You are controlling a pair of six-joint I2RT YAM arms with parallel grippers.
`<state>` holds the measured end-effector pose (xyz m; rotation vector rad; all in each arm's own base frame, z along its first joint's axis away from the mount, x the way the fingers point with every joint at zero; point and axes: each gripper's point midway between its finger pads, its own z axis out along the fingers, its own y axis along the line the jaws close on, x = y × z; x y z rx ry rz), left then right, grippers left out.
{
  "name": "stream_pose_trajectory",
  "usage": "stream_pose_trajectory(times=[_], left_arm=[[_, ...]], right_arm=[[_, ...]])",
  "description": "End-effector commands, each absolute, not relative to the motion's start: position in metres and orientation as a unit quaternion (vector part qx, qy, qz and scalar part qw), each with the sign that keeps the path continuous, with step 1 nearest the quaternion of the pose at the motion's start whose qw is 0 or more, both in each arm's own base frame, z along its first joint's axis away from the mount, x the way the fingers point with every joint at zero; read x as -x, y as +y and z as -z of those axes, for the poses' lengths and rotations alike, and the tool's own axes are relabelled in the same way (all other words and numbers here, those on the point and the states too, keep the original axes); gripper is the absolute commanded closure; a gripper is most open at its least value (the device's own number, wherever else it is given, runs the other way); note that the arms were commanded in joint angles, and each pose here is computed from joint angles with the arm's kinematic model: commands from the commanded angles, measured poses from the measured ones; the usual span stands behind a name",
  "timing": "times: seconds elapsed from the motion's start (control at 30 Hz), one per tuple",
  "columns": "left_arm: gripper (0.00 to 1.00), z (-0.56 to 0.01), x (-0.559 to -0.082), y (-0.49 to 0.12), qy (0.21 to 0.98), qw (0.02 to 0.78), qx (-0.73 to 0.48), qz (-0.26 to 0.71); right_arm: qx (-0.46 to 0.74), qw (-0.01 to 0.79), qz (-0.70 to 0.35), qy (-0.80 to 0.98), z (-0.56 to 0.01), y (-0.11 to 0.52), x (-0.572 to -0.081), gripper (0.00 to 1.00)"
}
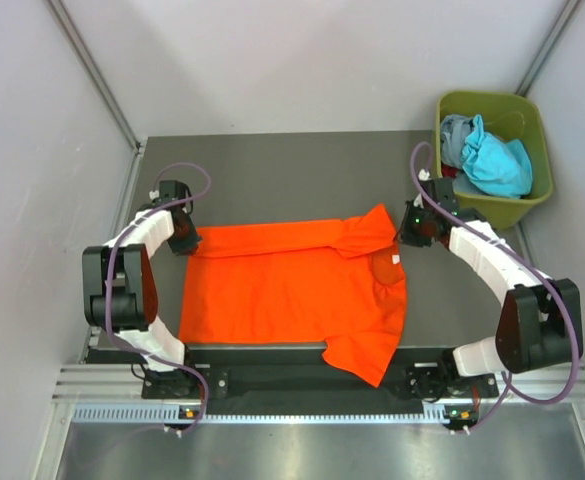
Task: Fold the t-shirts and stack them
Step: Fold the tshirt
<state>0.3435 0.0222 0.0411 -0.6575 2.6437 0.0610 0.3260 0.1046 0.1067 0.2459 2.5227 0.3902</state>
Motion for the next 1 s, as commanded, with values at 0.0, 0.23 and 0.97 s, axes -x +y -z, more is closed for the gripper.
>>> stream_pose_trajectory(times=[0.0, 0.23, 0.97], left_arm=[[1.0, -0.04, -0.35, 0.03, 0.948, 0.22, 0.229, -0.034], [1.0, -0.033, -0.348, 0.031, 0.95, 0.211, 0.228, -0.04], [1.0, -0.031, -0.351, 0.034, 0.949, 0.214, 0.225, -0.044]], right_arm=[[-0.092, 0.287, -0.15, 0.942, -0.106, 0.106, -0.319, 1.0], [-0.098, 0.267, -0.15, 0.947, -0.089, 0.106, -0.307, 1.0], [-0.216, 0.232, -0.194, 0.928, -0.051, 0.115, -0.26, 1.0]])
